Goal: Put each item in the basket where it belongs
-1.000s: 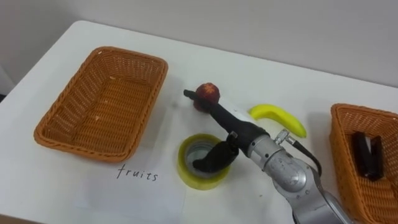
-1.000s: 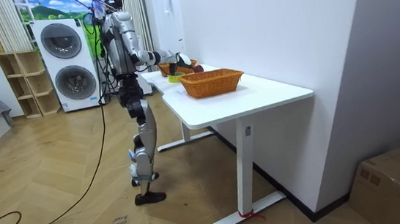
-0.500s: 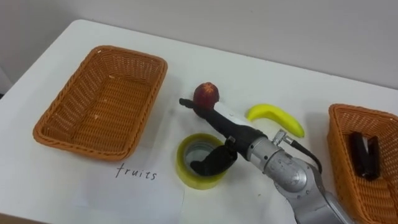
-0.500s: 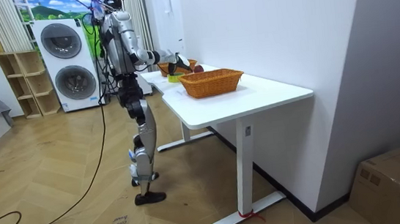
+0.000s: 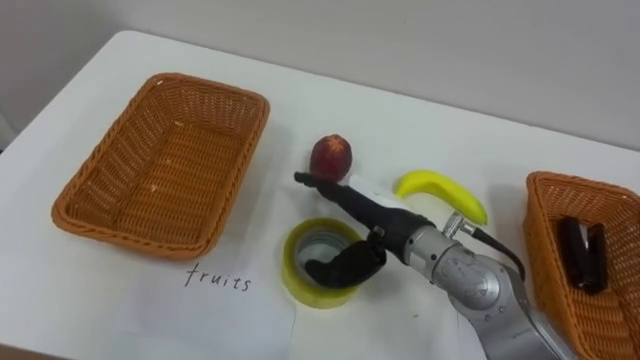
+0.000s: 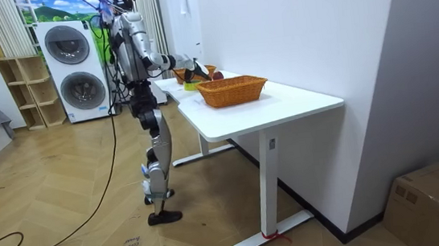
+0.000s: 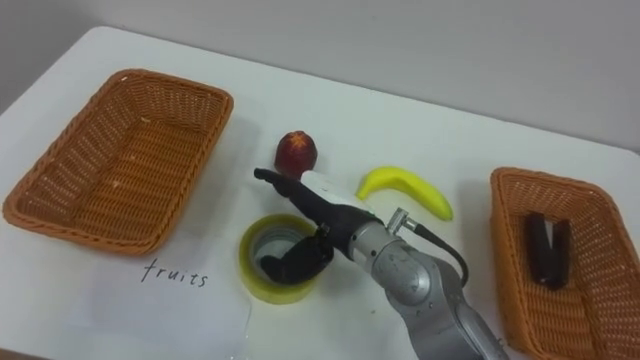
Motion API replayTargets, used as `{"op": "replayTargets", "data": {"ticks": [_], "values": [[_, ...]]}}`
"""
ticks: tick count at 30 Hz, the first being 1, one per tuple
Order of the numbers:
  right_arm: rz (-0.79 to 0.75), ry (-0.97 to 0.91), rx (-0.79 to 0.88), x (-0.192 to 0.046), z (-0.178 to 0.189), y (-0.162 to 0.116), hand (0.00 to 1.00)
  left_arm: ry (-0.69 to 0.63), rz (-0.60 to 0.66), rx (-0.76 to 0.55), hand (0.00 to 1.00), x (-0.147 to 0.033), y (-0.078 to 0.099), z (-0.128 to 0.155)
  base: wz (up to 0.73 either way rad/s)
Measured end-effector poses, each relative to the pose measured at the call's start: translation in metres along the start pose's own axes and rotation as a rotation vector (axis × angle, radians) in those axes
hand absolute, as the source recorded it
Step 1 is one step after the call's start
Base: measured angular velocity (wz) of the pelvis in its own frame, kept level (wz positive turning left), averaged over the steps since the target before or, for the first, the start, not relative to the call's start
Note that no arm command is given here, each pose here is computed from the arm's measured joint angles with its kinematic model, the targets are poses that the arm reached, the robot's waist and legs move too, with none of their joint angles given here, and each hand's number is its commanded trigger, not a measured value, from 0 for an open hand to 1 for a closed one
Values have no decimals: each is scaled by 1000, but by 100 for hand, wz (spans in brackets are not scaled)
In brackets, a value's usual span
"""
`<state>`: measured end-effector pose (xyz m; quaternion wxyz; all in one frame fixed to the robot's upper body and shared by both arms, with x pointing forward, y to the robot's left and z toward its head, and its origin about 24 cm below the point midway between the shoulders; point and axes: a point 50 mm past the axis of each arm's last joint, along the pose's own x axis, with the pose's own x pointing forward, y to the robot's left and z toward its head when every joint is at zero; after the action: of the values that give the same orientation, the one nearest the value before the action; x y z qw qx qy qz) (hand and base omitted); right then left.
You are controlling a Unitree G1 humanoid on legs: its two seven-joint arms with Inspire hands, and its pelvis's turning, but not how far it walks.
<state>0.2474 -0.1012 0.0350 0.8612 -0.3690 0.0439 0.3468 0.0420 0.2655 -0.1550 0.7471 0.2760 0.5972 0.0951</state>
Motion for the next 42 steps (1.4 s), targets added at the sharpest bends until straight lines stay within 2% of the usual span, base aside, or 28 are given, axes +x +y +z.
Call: {"op": "replayTargets", "data": {"ticks": [10, 11, 12, 13, 42], "values": [[27, 34, 16, -1, -6, -1, 0, -12, -4, -5, 0, 0, 1, 2, 0], [27, 34, 17, -1, -6, -1, 10, -14, -4, -5, 0, 0, 1, 2, 0], [26, 34, 18, -1, -6, -1, 71, -20, -3, -7, 0, 0, 1, 4, 0], [26, 35, 19, -1, -6, -1, 100, -23, -2, -9, 0, 0, 1, 4, 0], [27, 67, 26, 0, -15, 2, 100, -30, 2, -20, 0, -1, 2, 6, 0]]}}
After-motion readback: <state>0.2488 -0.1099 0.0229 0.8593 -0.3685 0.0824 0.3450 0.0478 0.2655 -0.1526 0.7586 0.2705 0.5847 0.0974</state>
